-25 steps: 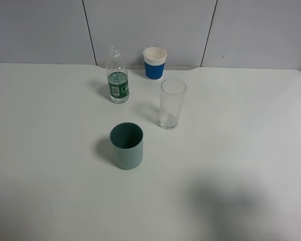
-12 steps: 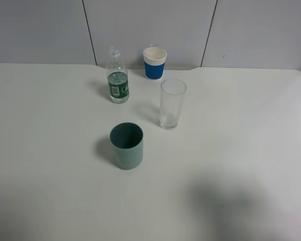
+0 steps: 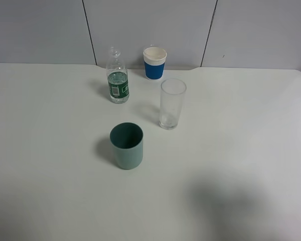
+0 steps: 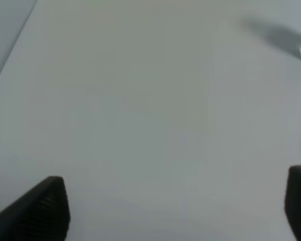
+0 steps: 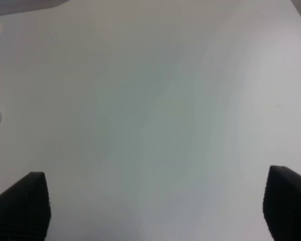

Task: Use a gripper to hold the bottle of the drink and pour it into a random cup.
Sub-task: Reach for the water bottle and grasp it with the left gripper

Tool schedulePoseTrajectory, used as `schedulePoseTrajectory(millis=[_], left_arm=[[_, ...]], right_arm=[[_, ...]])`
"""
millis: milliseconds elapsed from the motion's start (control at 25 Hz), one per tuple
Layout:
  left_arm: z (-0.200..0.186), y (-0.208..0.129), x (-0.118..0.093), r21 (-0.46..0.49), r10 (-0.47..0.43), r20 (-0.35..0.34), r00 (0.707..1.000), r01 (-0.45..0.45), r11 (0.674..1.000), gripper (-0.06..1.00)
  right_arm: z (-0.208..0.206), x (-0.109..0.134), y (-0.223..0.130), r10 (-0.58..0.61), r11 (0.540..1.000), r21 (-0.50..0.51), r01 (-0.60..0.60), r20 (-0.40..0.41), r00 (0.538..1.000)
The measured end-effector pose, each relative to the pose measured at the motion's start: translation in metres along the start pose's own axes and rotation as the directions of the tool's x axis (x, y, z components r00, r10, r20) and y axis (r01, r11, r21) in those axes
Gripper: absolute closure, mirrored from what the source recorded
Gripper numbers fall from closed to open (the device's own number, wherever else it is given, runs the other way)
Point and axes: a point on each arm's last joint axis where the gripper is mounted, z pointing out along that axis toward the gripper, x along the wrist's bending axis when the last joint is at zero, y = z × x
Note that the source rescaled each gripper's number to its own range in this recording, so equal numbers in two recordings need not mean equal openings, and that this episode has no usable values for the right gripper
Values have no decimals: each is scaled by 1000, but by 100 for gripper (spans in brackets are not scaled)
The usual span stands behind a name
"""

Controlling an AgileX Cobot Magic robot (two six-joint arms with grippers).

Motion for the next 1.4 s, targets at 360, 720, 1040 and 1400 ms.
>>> schedulePoseTrajectory(millis=[360, 720, 1040, 1400], left_arm=[[0, 0, 0, 0, 0, 0, 1000, 0, 1000, 26], [0, 0, 0, 0, 0, 0, 1000, 0, 1000, 26], [8, 19, 0, 35, 67, 1, 998, -67, 997, 26], [41, 46, 0, 108, 183, 16, 983, -183, 977, 26]], right_arm=[[0, 0, 0, 0, 1000, 0, 0, 0, 1000], [0, 0, 0, 0, 1000, 0, 0, 0, 1000], [0, 0, 0, 0, 1000, 0, 0, 0, 1000], [0, 0, 0, 0, 1000, 0, 0, 0, 1000]])
